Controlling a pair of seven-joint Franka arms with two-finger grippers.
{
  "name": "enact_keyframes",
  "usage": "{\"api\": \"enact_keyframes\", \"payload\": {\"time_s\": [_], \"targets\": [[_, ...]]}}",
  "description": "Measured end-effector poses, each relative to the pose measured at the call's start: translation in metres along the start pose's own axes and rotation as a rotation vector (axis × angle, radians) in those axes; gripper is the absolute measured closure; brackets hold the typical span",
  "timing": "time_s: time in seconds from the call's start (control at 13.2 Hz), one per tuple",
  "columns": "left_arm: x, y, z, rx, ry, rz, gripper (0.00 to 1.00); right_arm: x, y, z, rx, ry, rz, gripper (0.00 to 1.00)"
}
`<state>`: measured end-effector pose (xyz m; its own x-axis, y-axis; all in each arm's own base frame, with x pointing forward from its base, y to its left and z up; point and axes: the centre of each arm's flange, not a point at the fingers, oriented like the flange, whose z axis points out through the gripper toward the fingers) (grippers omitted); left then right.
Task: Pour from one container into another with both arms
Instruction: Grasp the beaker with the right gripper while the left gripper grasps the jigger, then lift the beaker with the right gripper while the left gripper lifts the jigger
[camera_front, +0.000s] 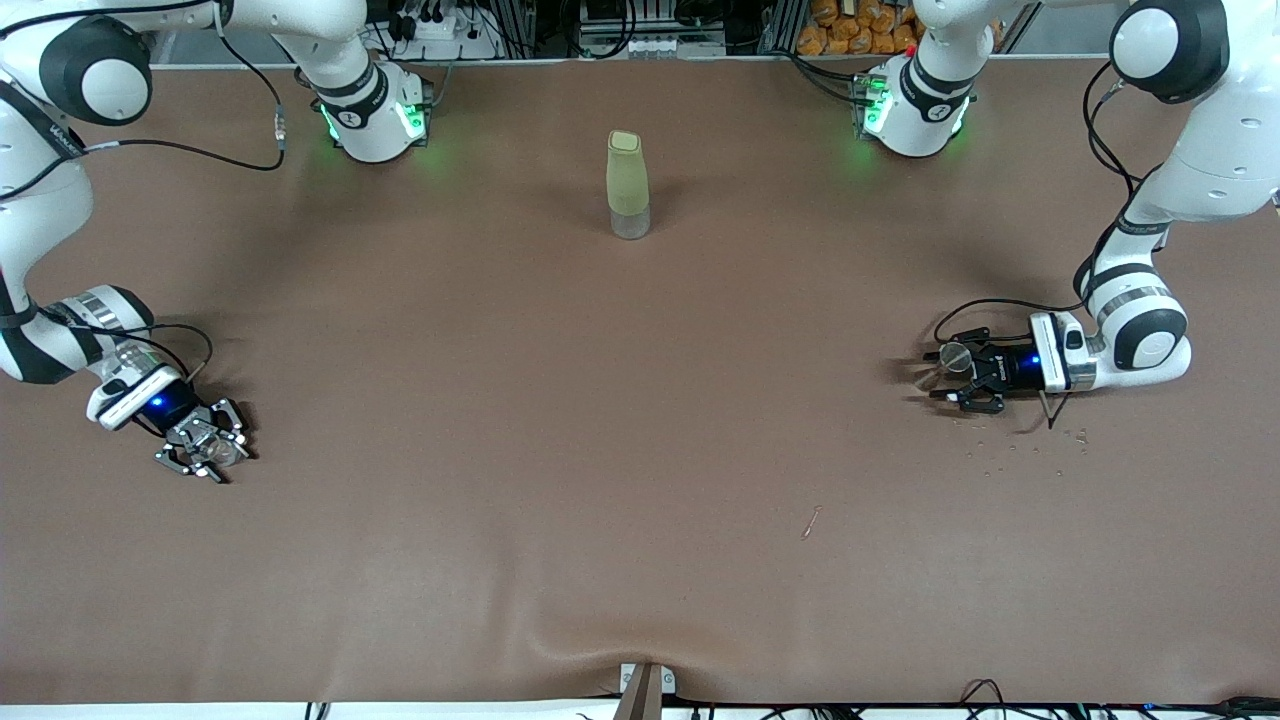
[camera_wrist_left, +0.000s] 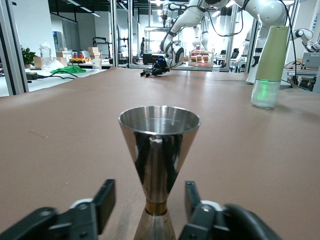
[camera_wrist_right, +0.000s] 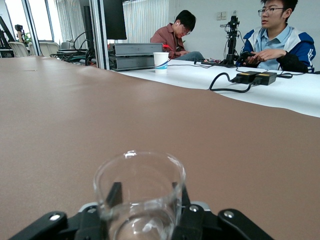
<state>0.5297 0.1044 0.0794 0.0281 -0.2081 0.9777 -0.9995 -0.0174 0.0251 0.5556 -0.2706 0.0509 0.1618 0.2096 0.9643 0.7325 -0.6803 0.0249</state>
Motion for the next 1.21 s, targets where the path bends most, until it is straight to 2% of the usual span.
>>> {"api": "enact_keyframes", "payload": {"time_s": [0.08, 0.15, 0.3, 0.38, 0.45, 0.76, 0.98, 1.21], "targets": [[0.000, 0.000, 0.000, 0.001, 0.000, 0.000, 0.51, -0.001, 0.000, 0.000, 0.000, 0.000, 0.000, 0.63], [0.000, 0.000, -0.001, 0.001, 0.000, 0.000, 0.52, -0.001, 0.000, 0.001, 0.000, 0.000, -0.001, 0.68], [0.000, 0.000, -0.001, 0.002, 0.000, 0.000, 0.73, -0.001, 0.001, 0.001, -0.001, 0.001, -0.006, 0.75], [0.000, 0.000, -0.002, 0.003, 0.000, -0.001, 0.74, 0.000, 0.003, 0.001, -0.003, 0.000, -0.010, 0.81], [0.000, 0.000, -0.002, 0.006, 0.005, -0.001, 0.78, 0.002, 0.006, 0.001, -0.005, 0.002, -0.017, 0.89], [0.001, -0.001, -0.002, 0.008, 0.008, -0.013, 0.79, 0.020, 0.014, 0.017, 0.018, 0.027, -0.053, 0.88], [0.004, -0.005, 0.003, 0.009, 0.015, -0.014, 0.79, 0.038, 0.009, 0.052, 0.071, 0.045, -0.041, 0.88], [0.019, -0.017, 0.024, 0.005, 0.051, -0.022, 0.79, 0.057, 0.000, 0.087, 0.130, 0.068, -0.026, 0.88]]}}
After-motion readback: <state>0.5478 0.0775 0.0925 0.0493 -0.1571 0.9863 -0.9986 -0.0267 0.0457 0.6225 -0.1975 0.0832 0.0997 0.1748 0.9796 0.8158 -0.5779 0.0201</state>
